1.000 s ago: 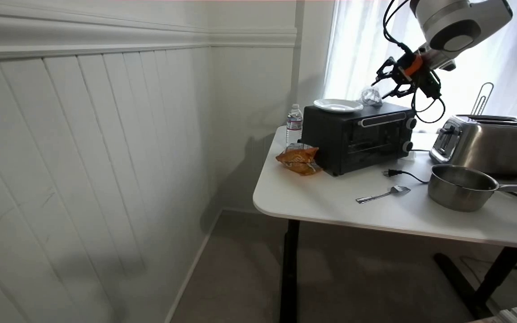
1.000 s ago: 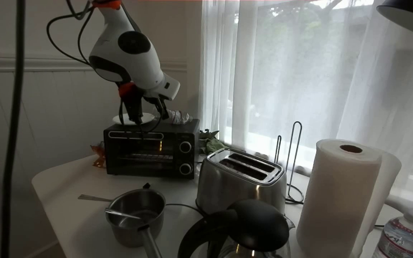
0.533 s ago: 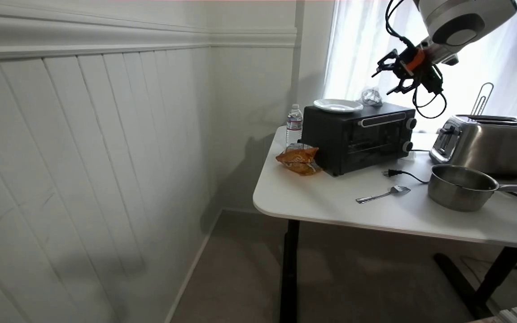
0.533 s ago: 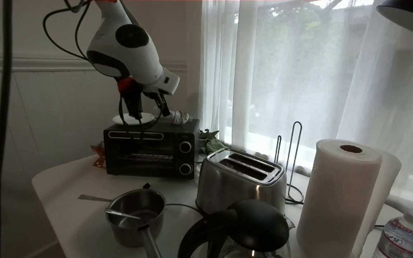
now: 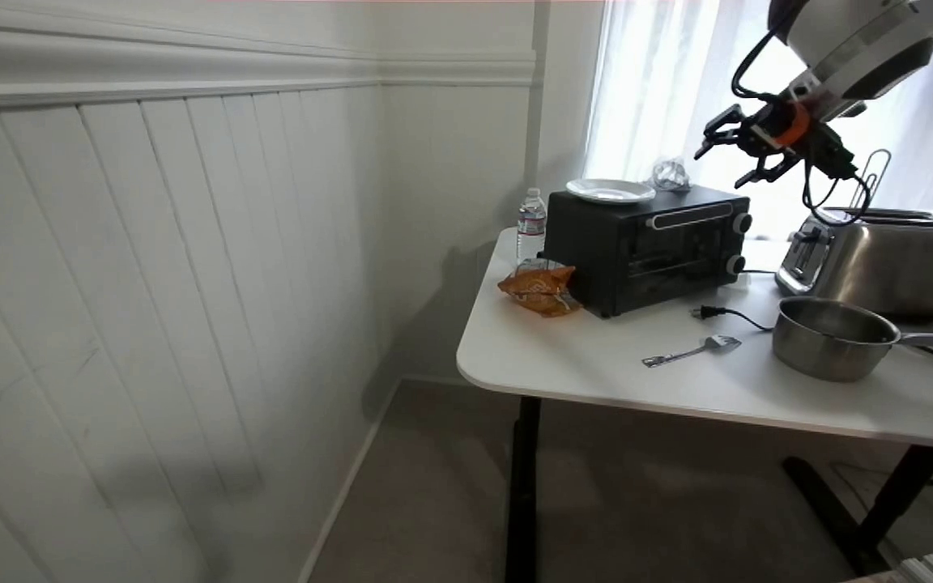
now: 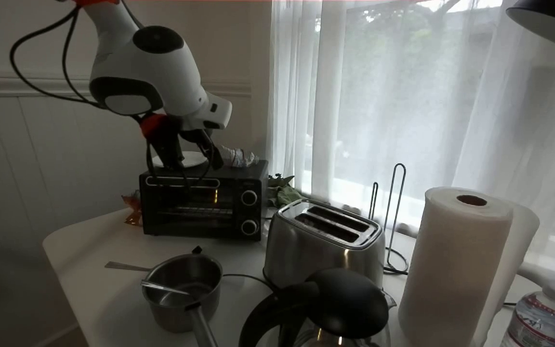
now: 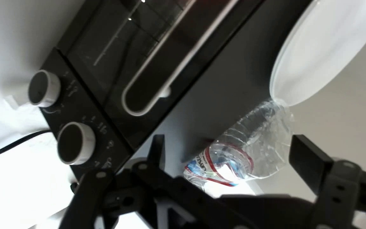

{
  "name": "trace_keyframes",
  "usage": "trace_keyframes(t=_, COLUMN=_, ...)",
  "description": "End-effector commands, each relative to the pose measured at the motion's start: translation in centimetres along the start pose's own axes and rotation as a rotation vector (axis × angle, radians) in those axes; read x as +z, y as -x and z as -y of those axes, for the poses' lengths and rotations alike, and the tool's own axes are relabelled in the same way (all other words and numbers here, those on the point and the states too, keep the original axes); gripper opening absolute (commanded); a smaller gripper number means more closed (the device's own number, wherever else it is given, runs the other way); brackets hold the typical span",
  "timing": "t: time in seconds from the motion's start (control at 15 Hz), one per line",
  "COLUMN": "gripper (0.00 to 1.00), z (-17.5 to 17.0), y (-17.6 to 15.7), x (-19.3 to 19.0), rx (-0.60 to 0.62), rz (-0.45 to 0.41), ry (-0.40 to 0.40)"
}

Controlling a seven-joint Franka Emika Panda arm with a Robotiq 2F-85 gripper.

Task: Pick up the clear wrap bottle file from the table and place it on top of the oven

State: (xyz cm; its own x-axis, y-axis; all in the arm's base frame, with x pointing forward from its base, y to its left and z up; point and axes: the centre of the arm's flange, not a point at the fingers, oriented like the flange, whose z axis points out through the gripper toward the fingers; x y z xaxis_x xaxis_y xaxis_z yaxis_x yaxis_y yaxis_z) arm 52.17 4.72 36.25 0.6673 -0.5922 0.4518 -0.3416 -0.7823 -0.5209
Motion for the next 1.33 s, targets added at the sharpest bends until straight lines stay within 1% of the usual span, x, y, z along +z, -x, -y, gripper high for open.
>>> trace_keyframes(t=0.0, gripper=1.0, z=1.2, y=-0.2, x=-7.1, rx=-0.115, rz=0.014, ry=0.059)
trace_keyframes(t=0.13, gripper=1.0, z=0.8, y=0.0, x=-8.9, rx=-0.173, rz=-0.002, ry=0.083)
trace_keyframes(t=0.27, gripper=1.0, z=0.4, y=0.1, x=-10.6, rx=-0.265, rz=0.013, ry=0.104)
trace_keyframes(t=0.4, gripper=1.0, z=0.2, y=0.5, x=-12.1, rx=-0.32, rz=0.03, ry=0.121)
trace_keyframes(t=0.53, gripper=1.0, z=0.3, y=0.7, x=-13.6, rx=-0.363, rz=0.068, ry=0.125)
trace_keyframes(t=0.73, gripper=1.0, z=1.5, y=1.2, x=-15.7, rx=-0.409, rz=0.161, ry=0.143)
trace_keyframes(t=0.8, gripper=1.0, z=1.8, y=1.5, x=-16.1, rx=-0.426, rz=0.206, ry=0.141)
trace_keyframes(t=0.87, gripper=1.0, z=0.5, y=0.9, x=-13.4, rx=-0.407, rz=0.158, ry=0.141)
trace_keyframes(t=0.93, gripper=1.0, z=0.9, y=1.2, x=-14.2, rx=-0.418, rz=0.182, ry=0.138)
trace_keyframes(t=1.07, gripper=1.0, z=1.3, y=1.4, x=-15.1, rx=-0.425, rz=0.193, ry=0.133)
trace_keyframes(t=1.27, gripper=1.0, z=1.2, y=1.4, x=-15.0, rx=-0.423, rz=0.197, ry=0.135)
